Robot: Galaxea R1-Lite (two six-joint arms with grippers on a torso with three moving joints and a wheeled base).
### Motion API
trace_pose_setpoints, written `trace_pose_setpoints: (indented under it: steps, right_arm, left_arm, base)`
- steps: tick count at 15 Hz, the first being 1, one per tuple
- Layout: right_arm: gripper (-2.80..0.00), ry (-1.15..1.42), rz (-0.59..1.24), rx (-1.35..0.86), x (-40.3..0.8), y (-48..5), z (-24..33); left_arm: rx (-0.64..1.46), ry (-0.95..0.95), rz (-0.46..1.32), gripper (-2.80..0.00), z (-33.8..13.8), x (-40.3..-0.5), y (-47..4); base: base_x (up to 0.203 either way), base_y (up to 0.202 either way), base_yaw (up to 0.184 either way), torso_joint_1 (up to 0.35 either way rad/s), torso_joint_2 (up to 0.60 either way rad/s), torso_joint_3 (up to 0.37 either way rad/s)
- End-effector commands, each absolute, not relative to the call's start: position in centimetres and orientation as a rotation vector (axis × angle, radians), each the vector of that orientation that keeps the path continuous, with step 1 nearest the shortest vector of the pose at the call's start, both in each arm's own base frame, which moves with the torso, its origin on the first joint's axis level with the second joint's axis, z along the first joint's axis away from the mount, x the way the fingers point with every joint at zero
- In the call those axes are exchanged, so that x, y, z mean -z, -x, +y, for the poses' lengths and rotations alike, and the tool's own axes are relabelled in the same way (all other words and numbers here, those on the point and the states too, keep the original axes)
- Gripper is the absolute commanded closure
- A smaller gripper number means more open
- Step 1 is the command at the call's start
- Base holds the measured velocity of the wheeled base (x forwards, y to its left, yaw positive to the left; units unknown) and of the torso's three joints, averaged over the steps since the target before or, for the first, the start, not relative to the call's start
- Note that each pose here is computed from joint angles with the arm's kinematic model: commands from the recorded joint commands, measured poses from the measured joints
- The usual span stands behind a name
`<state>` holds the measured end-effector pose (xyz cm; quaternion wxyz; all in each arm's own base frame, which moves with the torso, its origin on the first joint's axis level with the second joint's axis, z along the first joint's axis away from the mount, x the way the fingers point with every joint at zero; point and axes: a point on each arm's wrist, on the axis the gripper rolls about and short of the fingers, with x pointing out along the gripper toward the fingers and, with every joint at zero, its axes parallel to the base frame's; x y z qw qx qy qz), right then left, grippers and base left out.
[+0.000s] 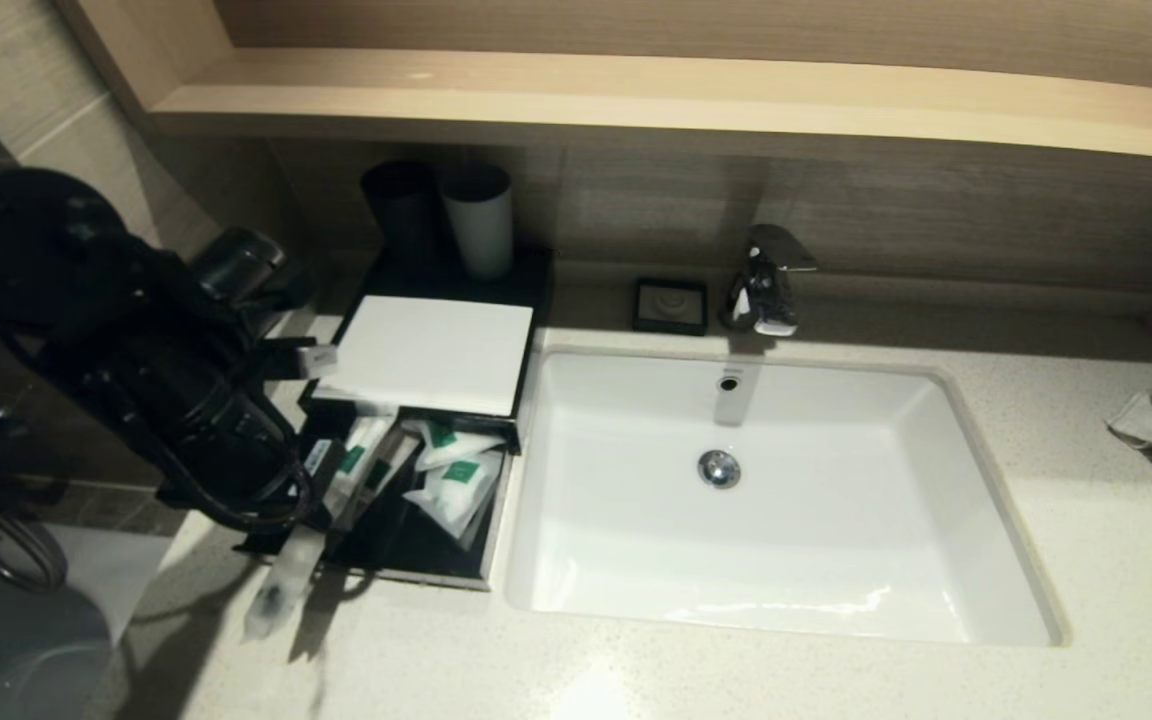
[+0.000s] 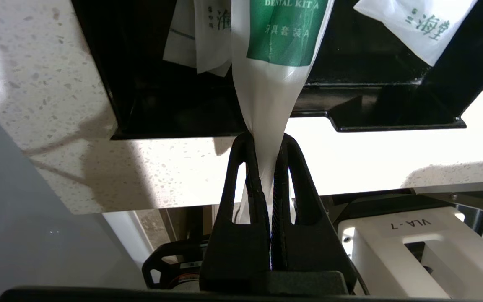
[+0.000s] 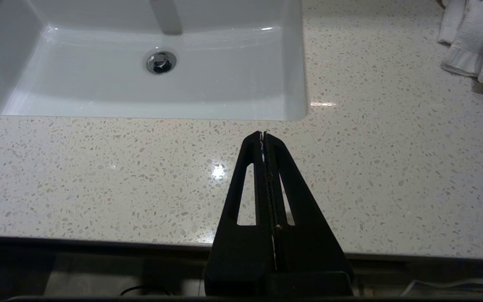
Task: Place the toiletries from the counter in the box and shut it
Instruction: Place the bathroom toiletry into the drawer
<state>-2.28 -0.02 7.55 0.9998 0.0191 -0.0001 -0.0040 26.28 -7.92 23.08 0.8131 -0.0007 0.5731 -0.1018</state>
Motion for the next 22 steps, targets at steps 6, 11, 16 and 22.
trace_pose_setpoints:
  steps: [6,11,16,22]
  right_arm:
    - [0.0,-0.038,0.0,0.008,-7.5,2.3,0.0]
    - [0.0,-0.038,0.0,0.008,-7.5,2.3,0.0]
    - [0.0,-0.038,0.0,0.008,-7.5,2.3,0.0]
    - [0.0,-0.038,0.0,0.008,-7.5,2.3,0.0]
  left_arm:
    - [0.199,0.021,1.247,0.0,-8.9,-22.0,-28.9]
    - [0.195,0.039,1.218,0.0,-9.3,-22.0,-30.4]
    - [0.196,0.051,1.161,0.0,-9.7,-21.7,-31.7]
    - [0.193,0.049,1.108,0.0,-10.0,-21.3,-32.7]
  base:
    - [0.0,0.0,0.0,0.0,0.0,0.0]
    - [0.0,0.0,0.0,0.0,0.0,0.0]
    - [0.0,0.0,0.0,0.0,0.0,0.0]
    - [0.0,0.0,0.0,0.0,0.0,0.0]
